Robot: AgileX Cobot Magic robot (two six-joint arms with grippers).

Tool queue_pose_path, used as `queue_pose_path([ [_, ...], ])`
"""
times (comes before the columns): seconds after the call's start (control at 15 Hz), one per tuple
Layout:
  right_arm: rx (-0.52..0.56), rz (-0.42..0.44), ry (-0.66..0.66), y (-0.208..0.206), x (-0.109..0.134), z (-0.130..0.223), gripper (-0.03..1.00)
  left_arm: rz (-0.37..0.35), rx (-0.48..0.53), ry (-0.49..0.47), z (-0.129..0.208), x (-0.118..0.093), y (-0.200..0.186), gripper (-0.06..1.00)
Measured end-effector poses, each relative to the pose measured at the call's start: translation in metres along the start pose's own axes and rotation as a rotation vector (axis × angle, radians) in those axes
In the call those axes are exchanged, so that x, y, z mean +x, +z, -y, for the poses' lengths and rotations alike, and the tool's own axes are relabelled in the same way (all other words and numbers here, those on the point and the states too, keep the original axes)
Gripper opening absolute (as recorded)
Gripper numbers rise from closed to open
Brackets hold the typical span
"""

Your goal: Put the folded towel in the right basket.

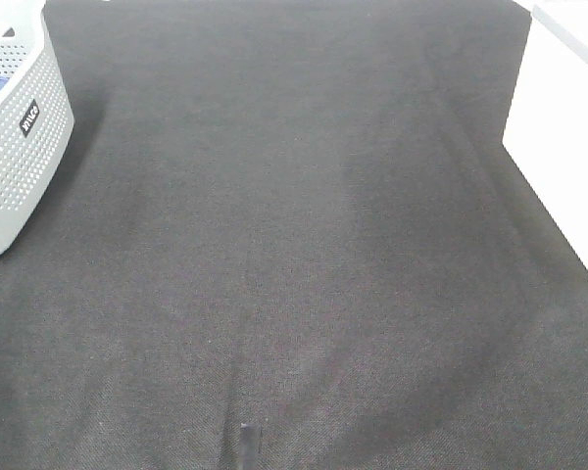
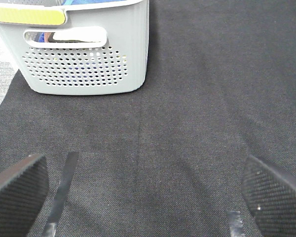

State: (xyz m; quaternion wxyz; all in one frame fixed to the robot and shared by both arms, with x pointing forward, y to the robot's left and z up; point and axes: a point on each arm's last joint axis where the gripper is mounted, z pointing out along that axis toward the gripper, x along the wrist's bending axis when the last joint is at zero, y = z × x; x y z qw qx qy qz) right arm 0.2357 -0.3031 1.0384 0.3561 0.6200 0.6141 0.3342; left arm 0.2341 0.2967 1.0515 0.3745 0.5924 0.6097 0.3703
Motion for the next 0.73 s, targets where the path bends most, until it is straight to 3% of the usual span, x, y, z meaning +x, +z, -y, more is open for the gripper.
queue_pose_path([
  [0.73, 0.0, 0.001, 0.001, 0.0, 0.0, 0.0, 0.97, 0.0, 0.0, 0.0, 0.0, 0.0, 0.0, 0.99],
])
